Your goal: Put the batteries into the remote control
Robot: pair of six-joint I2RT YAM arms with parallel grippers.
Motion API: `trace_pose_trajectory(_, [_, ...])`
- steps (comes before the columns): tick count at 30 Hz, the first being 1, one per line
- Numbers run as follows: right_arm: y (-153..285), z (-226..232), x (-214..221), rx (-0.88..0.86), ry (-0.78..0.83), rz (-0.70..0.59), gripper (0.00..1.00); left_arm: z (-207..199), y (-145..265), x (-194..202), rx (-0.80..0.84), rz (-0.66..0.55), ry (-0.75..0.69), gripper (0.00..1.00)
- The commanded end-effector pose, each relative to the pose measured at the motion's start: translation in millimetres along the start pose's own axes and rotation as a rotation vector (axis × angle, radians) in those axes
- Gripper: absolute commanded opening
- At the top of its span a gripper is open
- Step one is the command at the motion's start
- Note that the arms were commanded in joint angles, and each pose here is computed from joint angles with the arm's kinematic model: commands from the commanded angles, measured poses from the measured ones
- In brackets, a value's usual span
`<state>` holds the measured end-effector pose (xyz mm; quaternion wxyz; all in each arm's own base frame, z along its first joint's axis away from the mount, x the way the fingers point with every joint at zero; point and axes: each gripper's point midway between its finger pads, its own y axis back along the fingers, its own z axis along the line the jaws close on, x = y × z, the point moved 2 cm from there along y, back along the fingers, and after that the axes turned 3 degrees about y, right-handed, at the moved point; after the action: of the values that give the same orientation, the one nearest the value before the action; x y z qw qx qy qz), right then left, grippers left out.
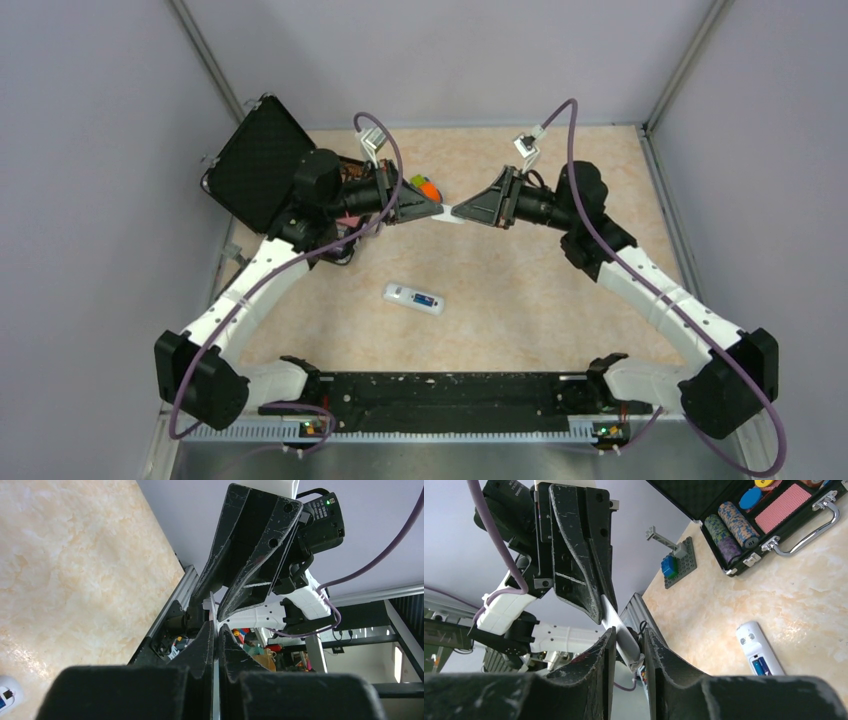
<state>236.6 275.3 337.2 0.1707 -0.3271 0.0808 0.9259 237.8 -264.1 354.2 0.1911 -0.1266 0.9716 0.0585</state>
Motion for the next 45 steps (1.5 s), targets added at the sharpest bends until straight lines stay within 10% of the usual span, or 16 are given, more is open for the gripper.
trace_pose_trajectory(1, [0, 3, -3, -0.033, 0.008, -0.011, 0.25, -14, 2, -3, 0.033, 0.025, -0.059, 0.00])
trace_pose_trajectory(12, [6, 8, 4, -0.067, -0.005, -0.002, 0.38, -6, 2, -6, 0.011, 0.010, -0.032, 0.00])
trace_pose_trajectory(21, [5, 6, 3, -0.054, -0.027, -0.011, 0.02, 0, 2, -3, 0.001, 0.018, -0.021, 0.02])
trace_pose_trajectory(26, [4, -1, 4, -0.028, -0.046, -0.018, 0.00, 10, 3, -2, -0.052, 0.004, -0.025, 0.52])
trace_pose_trajectory(33, [6, -38, 24, 0.117, -0.113, 0.022, 0.00, 72, 24, -11, -0.381, -0.123, -0.052, 0.76])
trace_pose_trajectory(39, [15, -86, 66, 0.286, -0.086, 0.206, 0.00, 170, 69, 14, -0.809, -0.201, 0.052, 0.74])
trace_pose_trajectory(45, [12, -101, 129, 0.325, 0.105, 0.446, 0.00, 232, 101, 66, -1.044, -0.195, 0.264, 0.49])
